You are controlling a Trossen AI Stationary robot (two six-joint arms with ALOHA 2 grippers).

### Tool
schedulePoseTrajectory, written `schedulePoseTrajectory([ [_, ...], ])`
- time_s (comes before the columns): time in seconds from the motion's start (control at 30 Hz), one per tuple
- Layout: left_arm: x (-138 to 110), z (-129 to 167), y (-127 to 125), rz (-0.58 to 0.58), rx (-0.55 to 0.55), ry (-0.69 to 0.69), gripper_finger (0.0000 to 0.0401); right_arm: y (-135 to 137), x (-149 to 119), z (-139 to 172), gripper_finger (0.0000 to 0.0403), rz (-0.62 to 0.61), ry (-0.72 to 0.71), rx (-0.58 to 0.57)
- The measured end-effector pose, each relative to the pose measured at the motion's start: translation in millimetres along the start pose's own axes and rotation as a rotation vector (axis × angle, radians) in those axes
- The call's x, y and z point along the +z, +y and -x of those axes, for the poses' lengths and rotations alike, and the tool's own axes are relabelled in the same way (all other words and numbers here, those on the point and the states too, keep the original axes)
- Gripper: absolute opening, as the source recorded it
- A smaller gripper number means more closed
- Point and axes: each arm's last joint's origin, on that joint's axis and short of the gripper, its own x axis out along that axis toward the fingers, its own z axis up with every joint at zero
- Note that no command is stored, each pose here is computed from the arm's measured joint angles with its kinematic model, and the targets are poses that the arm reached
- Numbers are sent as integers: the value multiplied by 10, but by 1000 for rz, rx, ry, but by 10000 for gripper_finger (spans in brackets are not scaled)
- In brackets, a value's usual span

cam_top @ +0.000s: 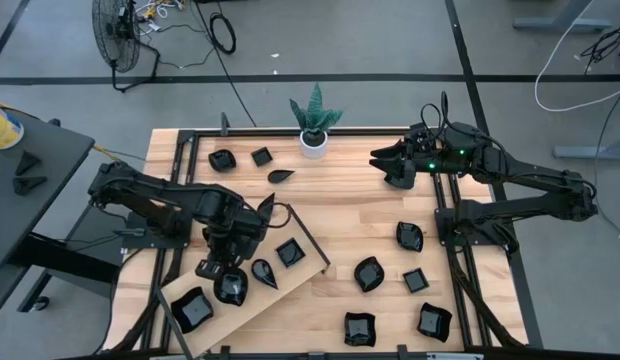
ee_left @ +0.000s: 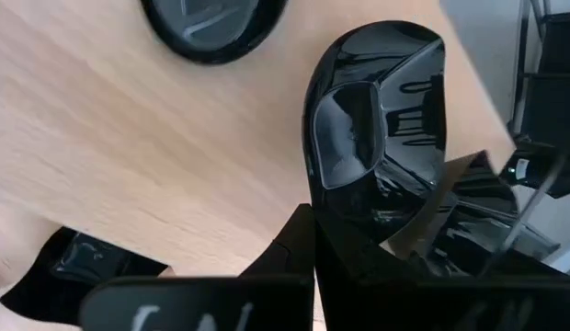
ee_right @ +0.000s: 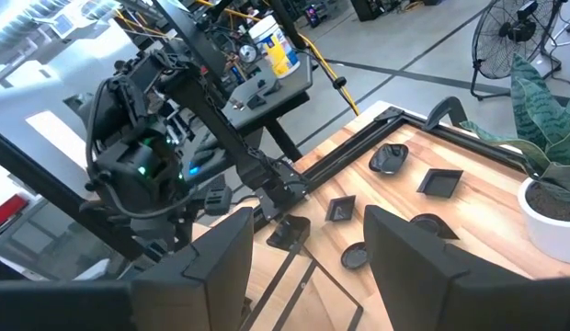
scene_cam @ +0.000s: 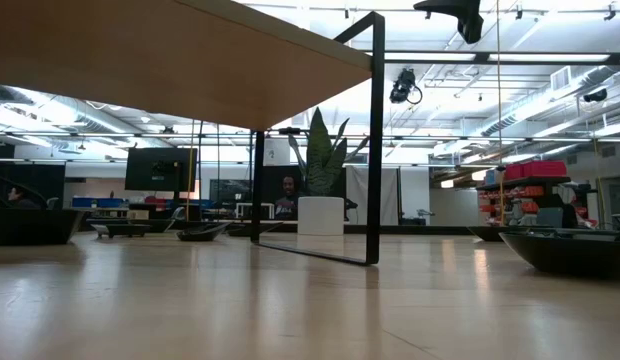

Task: Pick & Place Mini shaped plates
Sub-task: Put the black leaf shaped plate on the shelf

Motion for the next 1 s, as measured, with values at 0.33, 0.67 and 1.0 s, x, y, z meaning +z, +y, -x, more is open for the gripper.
schedulePoseTrajectory([
  [0.33,-6,-151,82,9,5,11,0,0,0,0,210,0,0,0],
  [0.67,-22,-190,94,73,-10,26,11,0,0,0,210,0,0,0],
  [1.0,-23,-190,100,97,8,26,56,0,0,0,210,0,0,0],
])
